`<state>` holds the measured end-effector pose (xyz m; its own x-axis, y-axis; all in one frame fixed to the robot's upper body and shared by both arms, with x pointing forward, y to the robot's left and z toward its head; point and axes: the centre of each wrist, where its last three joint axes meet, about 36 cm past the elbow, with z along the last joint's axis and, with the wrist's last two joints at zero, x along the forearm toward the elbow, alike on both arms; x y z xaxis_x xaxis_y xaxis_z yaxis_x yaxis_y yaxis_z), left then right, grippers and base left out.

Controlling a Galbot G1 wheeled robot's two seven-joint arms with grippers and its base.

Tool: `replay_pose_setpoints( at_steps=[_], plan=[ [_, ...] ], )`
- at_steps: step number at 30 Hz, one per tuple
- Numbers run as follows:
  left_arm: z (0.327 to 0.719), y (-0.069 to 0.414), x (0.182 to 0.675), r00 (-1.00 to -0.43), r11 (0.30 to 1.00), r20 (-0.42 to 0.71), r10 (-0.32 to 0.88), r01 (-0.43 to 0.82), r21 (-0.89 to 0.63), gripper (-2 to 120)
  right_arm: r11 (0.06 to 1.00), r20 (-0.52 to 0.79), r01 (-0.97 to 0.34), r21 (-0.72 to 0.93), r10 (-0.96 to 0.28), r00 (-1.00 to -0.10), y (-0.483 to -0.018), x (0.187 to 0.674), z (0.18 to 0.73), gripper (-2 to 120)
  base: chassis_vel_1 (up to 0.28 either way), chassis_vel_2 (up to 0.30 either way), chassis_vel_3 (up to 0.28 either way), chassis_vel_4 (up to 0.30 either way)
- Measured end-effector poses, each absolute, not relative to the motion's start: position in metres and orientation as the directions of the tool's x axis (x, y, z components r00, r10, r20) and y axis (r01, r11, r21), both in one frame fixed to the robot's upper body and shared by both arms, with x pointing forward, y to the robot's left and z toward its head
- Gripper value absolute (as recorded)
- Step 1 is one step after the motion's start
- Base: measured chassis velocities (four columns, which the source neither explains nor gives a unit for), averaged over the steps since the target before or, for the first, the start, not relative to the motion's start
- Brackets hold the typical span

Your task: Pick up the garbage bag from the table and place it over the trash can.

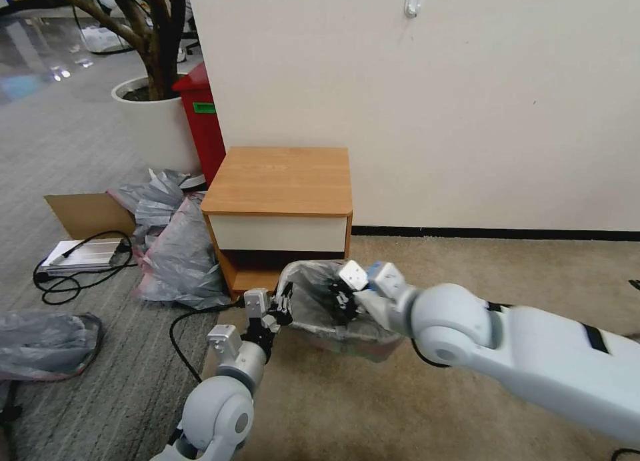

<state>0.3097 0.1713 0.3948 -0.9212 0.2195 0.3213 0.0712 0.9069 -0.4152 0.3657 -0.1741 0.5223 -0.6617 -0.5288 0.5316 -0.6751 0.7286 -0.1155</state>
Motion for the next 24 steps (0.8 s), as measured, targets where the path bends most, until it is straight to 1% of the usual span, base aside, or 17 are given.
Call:
replay_pose_setpoints(
  at_steps=[1,2,4,5,6,8,9,11,13,14,15,17,18,21,22,23,24],
  plan=[
    [0.392,0.169,0.305,-0.916,0.906,0.341,0.209,0.05,-0.421,8,0.759,0.49,-0.64,-0.116,-0.516,-0.702,-0.177,0.359,0.518,0,0.0,0.0,0.0,0.0],
    [0.392,0.169,0.305,-0.916,0.906,0.341,0.209,0.05,-0.421,8,0.759,0.49,-0.64,-0.116,-0.516,-0.702,-0.177,0.359,0.518,0,0.0,0.0,0.0,0.0],
    [0.389,0.164,0.298,-0.908,0.903,0.368,0.2,0.025,-0.428,8,0.815,0.421,-0.569,-0.112,-0.48,-0.77,-0.184,0.349,0.509,0,0.0,0.0,0.0,0.0],
    [0.386,0.162,0.292,-0.901,0.902,0.388,0.196,0.011,-0.431,8,0.852,0.378,-0.514,-0.1,-0.445,-0.812,-0.188,0.342,0.503,5,0.0,0.0,0.0,0.0],
    [0.386,0.162,0.292,-0.901,0.902,0.388,0.196,0.011,-0.431,8,0.852,0.378,-0.514,-0.1,-0.445,-0.812,-0.188,0.342,0.503,5,0.0,0.0,0.0,0.0],
    [0.385,0.158,0.281,-0.891,0.899,0.408,0.2,0.001,-0.437,8,0.918,0.276,-0.387,-0.086,-0.351,-0.895,-0.195,0.321,0.479,16,0.0,0.0,0.0,0.0],
    [0.385,0.158,0.281,-0.891,0.899,0.408,0.2,0.001,-0.437,8,0.918,0.276,-0.387,-0.086,-0.351,-0.895,-0.195,0.321,0.479,16,0.0,0.0,0.0,0.0],
    [0.386,0.155,0.274,-0.884,0.896,0.417,0.21,0.003,-0.443,8,0.953,0.216,-0.294,-0.078,-0.272,-0.938,-0.203,0.301,0.459,25,0.0,0.0,0.0,0.0],
    [0.387,0.153,0.268,-0.879,0.895,0.425,0.216,0.004,-0.447,8,0.972,0.18,-0.221,-0.075,-0.205,-0.962,-0.207,0.28,0.443,34,0.0,0.0,0.0,0.0],
    [0.387,0.153,0.268,-0.879,0.895,0.425,0.216,0.004,-0.447,8,0.972,0.18,-0.221,-0.075,-0.205,-0.962,-0.207,0.28,0.443,34,0.0,0.0,0.0,0.0],
    [0.387,0.152,0.266,-0.876,0.893,0.429,0.22,0.004,-0.45,8,0.979,0.167,-0.193,-0.073,-0.178,-0.97,-0.208,0.274,0.439,37,0.0,0.0,0.0,0.0],
    [0.387,0.146,0.258,-0.864,0.89,0.448,0.227,-0.002,-0.456,8,0.992,0.124,-0.108,-0.061,-0.1,-0.987,-0.205,0.257,0.431,48,0.0,0.0,0.0,0.0],
    [0.387,0.146,0.258,-0.864,0.89,0.448,0.227,-0.002,-0.456,8,0.992,0.124,-0.108,-0.061,-0.1,-0.987,-0.205,0.257,0.431,48,0.0,0.0,0.0,0.0],
    [0.383,0.14,0.245,-0.854,0.9,0.469,0.227,-0.001,-0.437,8,0.998,0.078,-0.039,-0.041,-0.036,-0.996,-0.196,0.247,0.427,61,0.0,0.0,0.0,0.0],
    [0.382,0.138,0.242,-0.852,0.904,0.473,0.224,0.0,-0.428,8,0.999,0.068,-0.015,-0.03,-0.013,-0.998,-0.19,0.244,0.427,68,0.0,0.0,0.0,0.0],
    [0.382,0.138,0.242,-0.852,0.904,0.473,0.224,0.0,-0.428,8,0.999,0.068,-0.015,-0.03,-0.013,-0.998,-0.19,0.244,0.427,68,0.0,0.0,0.0,0.0],
    [0.382,0.137,0.239,-0.85,0.904,0.476,0.224,-0.001,-0.427,8,1.0,0.061,0.003,-0.023,0.004,-0.998,-0.187,0.243,0.427,71,0.0,0.0,0.0,0.0]
  ],
)
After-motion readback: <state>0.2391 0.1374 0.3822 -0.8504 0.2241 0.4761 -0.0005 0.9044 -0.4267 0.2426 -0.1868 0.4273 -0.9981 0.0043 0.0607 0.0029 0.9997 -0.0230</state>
